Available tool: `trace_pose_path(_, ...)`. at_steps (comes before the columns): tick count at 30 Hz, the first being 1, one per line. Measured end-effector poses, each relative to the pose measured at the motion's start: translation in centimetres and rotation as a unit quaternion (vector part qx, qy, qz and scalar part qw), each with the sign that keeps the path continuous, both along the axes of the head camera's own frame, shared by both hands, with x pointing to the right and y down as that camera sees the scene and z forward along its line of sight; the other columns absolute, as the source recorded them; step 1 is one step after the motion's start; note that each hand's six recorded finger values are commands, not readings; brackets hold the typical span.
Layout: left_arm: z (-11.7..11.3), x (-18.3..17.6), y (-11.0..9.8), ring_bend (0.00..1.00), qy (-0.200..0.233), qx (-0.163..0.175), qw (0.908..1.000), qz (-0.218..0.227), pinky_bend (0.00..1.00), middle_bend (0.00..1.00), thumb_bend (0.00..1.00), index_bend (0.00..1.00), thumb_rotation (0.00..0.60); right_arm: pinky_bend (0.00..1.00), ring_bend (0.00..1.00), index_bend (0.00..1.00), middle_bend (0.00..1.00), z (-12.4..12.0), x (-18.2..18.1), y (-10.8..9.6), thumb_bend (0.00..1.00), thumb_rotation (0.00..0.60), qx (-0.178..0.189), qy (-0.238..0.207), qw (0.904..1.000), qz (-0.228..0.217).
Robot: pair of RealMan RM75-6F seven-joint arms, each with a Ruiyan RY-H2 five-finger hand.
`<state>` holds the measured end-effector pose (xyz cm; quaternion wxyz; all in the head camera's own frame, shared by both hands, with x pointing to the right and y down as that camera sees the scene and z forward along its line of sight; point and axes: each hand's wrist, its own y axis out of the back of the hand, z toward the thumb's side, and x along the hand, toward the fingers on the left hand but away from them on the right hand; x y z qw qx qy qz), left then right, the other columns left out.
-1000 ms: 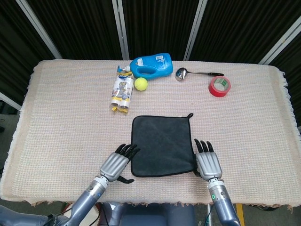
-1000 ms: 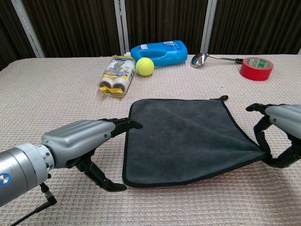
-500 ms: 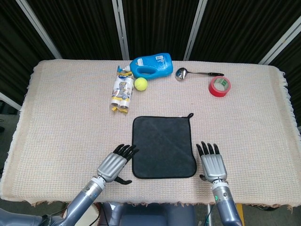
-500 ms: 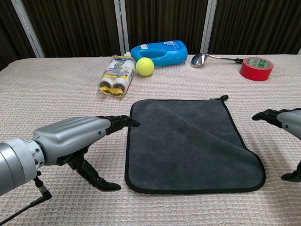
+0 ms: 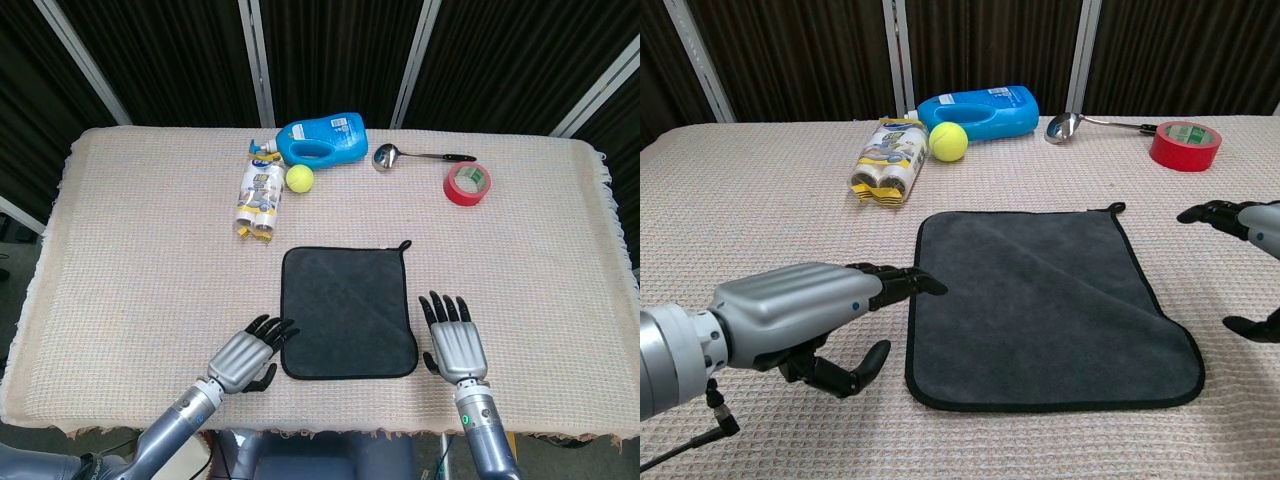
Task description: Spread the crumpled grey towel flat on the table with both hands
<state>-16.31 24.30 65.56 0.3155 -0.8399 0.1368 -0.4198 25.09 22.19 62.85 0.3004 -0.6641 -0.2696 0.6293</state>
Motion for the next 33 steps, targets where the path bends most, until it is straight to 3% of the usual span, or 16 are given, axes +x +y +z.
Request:
trace_pose_path(5,0.5,0.4,1.1,0.00,-0.019,-0.023,0.9977,0.060,0.00,0.00,0.78,0.02,0.600,0.00,0.00,0.00,0.00,-0.2,-0.1,-0.2,0.37,0.600,0.010,-0.014,0.9999,0.003)
trace_pose_path(12,0.8,1.5,2.2,0.00,-0.034,-0.043,0.9931,0.104,0.00,0.00,0.79,0.03,0.600,0.00,0.00,0.00,0.00,-0.4,0.0,-0.3,0.37,0.600,0.014,-0.021,0.9997,0.006)
trace_pose_path(33,0.5,-0.5,4.4,0.00,-0.053,-0.064,0.9897,0.116,0.00,0.00,0.79,0.04,0.600,0.00,0.00,0.00,0.00,-0.7,-0.1,-0.3,0.37,0.600,0.016,-0.033,0.9992,0.014)
